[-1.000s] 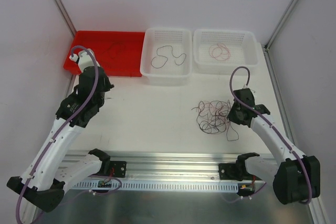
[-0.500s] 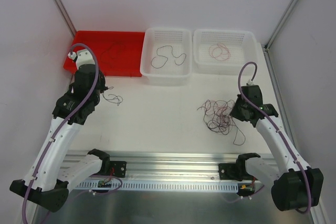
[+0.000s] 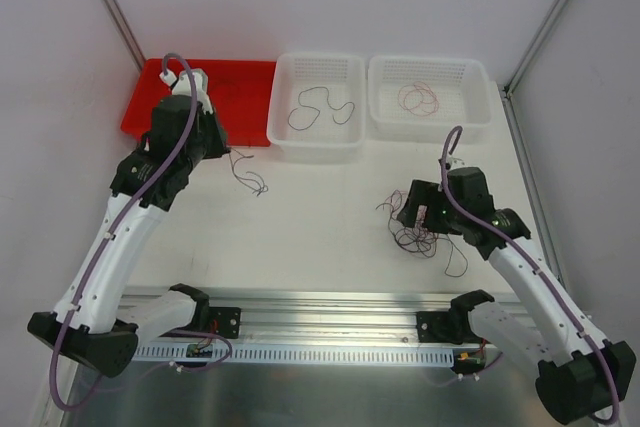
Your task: Untangle the cables
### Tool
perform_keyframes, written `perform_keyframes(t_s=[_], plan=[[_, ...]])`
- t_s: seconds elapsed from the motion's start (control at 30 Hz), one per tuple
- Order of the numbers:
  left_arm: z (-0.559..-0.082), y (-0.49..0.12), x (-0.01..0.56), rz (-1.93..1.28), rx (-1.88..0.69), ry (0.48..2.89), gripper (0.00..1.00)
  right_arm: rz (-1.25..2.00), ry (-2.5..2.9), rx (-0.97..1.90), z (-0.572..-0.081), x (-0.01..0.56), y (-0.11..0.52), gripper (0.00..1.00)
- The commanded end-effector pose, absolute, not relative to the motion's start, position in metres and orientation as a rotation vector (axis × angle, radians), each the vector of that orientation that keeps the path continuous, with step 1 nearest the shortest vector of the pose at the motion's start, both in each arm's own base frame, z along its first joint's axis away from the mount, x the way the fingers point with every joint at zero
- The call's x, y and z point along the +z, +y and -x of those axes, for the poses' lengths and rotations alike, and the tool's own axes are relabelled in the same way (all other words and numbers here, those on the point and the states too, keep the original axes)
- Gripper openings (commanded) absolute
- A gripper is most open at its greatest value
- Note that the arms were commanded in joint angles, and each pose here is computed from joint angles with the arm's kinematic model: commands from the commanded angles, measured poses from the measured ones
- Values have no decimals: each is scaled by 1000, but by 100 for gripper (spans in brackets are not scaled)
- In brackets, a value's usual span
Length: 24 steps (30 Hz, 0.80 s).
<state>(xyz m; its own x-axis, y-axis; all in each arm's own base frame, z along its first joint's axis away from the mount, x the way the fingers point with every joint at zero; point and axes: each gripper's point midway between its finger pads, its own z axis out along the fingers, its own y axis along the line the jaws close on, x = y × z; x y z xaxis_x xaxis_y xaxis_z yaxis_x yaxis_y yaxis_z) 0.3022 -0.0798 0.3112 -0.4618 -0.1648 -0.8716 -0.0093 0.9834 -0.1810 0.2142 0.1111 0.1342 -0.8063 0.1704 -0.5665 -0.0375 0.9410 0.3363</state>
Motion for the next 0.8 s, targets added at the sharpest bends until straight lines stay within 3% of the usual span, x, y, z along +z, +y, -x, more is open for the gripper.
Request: perform_keyframes(t_s=[0.0, 0.4, 0.63, 0.67, 0.7, 0.73, 0.77], plan=[[-328, -111, 360, 44, -346, 1921, 0, -17, 2390, 476, -208, 159, 115, 97], [-436, -177, 435, -35, -530, 1755, 0, -27, 2321, 554, -185, 162, 118, 97], [-523, -215, 400, -28, -576, 1774, 0, -15, 2343, 539, -181, 151, 116, 97], [-530, -219, 405, -34, -583, 1754, 2, -15, 2347, 535, -181, 150, 116, 97], [-538, -222, 398, -37, -583, 1760, 12, -15, 2349, 529, -182, 149, 115, 97], [-546, -223, 389, -45, -572, 1771, 35, -14, 2351, 528, -182, 148, 115, 97], [-557, -227, 373, -48, -556, 1793, 49, -18, 2359, 520, -182, 146, 115, 97]])
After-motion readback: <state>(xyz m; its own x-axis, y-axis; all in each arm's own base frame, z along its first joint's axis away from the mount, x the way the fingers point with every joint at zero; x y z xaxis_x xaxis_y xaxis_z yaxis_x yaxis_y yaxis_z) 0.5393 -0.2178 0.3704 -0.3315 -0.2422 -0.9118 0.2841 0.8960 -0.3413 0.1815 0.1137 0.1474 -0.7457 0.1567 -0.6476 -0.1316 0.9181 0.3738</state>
